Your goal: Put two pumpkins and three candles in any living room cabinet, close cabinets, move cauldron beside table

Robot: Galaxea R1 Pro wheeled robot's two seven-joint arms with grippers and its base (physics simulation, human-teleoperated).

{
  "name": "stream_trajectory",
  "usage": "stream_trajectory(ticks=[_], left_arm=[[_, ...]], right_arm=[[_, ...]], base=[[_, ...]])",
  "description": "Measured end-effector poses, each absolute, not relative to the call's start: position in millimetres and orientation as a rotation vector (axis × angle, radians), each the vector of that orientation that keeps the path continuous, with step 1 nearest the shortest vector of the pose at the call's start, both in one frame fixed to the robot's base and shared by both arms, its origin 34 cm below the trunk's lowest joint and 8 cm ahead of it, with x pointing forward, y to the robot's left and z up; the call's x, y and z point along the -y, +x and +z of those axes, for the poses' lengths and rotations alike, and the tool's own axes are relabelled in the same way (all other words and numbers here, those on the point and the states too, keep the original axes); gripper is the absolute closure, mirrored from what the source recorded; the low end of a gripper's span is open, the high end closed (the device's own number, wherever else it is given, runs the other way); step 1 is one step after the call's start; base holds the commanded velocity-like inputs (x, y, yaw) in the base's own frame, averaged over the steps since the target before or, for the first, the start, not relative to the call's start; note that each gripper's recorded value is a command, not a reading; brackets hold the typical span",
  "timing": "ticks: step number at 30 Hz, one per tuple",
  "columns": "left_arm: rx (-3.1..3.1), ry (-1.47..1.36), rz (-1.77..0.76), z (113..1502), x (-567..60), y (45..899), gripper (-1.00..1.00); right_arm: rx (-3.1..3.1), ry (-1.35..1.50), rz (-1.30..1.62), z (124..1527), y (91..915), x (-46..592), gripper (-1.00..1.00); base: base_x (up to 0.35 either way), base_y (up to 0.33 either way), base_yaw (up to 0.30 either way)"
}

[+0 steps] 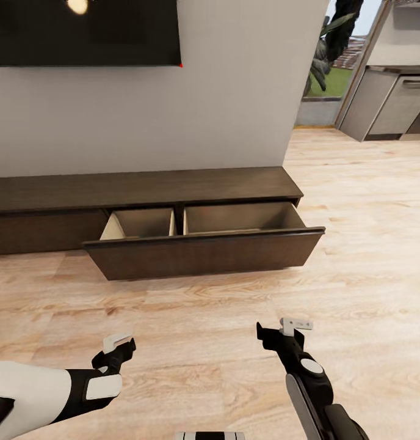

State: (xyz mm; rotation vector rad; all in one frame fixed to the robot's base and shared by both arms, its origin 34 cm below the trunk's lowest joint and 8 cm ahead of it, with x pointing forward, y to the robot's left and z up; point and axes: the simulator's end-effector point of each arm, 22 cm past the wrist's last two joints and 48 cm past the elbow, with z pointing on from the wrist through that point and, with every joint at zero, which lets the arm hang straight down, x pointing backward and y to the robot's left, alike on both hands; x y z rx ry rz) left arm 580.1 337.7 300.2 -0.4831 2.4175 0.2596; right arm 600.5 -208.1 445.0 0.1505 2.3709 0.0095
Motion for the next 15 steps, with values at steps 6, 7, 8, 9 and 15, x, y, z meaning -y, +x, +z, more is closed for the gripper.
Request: stream_trajectory(ticks=[6, 7, 8, 9, 15], left_arm=[[-2.295, -0.541, 0.185, 321, -318, 586, -1.0], [-2.292, -0.542, 0.182, 322, -317, 587, -1.0], [-2.29, -0.542, 0.18, 323, -317, 587, -1.0], [-2.288, -0.541, 0.177, 324, -316, 588, -1.0], [-2.279, -0.539, 0.167, 328, -314, 590, -1.0]], right_arm=[[-2.334, 0.153, 0.005, 452, 605, 209, -1.0], [-2.332, 0.153, 0.005, 453, 605, 209, -1.0], [-2.33, 0.153, 0.005, 454, 606, 209, -1.0], [-2.327, 0.153, 0.005, 455, 606, 209, -1.0], [-2.312, 0.154, 0.003, 460, 608, 210, -1.0]], base=[[0.0, 0.0, 0.0], [0.0, 0.0, 0.0], [0.0, 0.0, 0.0], [0.0, 0.0, 0.0], [0.0, 0.0, 0.0]])
